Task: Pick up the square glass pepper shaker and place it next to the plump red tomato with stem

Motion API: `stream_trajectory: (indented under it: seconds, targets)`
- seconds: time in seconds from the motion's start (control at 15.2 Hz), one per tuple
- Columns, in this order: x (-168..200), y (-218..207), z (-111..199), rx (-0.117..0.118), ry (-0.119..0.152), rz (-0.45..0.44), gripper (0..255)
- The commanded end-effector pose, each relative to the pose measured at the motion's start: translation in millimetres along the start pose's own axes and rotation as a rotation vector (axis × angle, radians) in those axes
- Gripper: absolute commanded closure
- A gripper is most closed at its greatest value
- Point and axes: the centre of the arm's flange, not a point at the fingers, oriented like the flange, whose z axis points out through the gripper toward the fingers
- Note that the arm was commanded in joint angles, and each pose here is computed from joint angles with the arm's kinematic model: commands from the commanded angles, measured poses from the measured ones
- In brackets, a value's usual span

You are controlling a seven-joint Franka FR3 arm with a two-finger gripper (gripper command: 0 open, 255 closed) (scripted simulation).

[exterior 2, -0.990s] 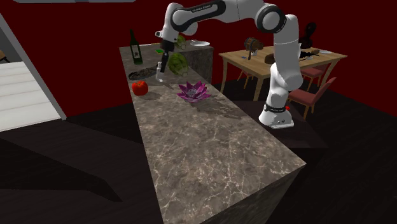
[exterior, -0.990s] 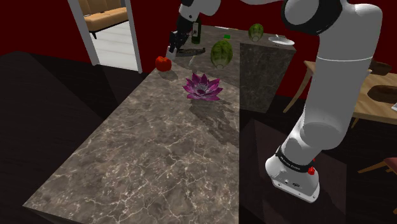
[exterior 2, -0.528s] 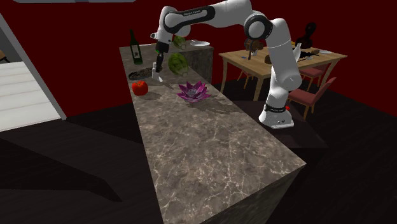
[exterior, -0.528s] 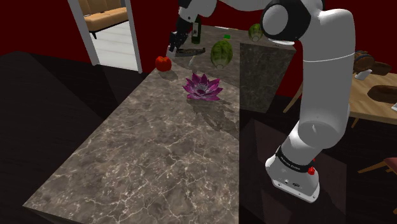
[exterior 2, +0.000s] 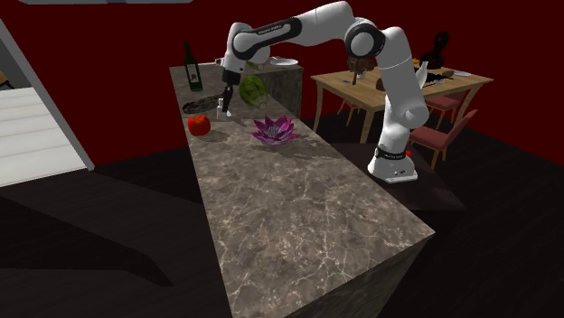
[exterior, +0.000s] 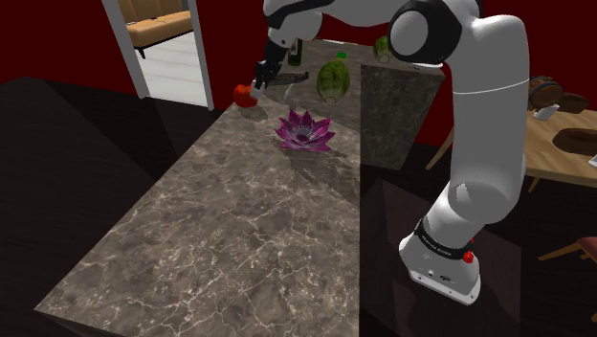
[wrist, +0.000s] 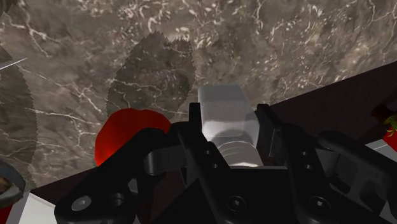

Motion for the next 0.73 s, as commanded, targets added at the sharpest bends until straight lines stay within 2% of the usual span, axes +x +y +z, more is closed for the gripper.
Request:
stream_trajectory:
  seconds: [0.0,0.66]
  targets:
    - [-4.4,2.0,9.2,0.0,0.0,0.0,255]
    - [-21.1,13.7,58.0,0.0,0.0,0.0,255]
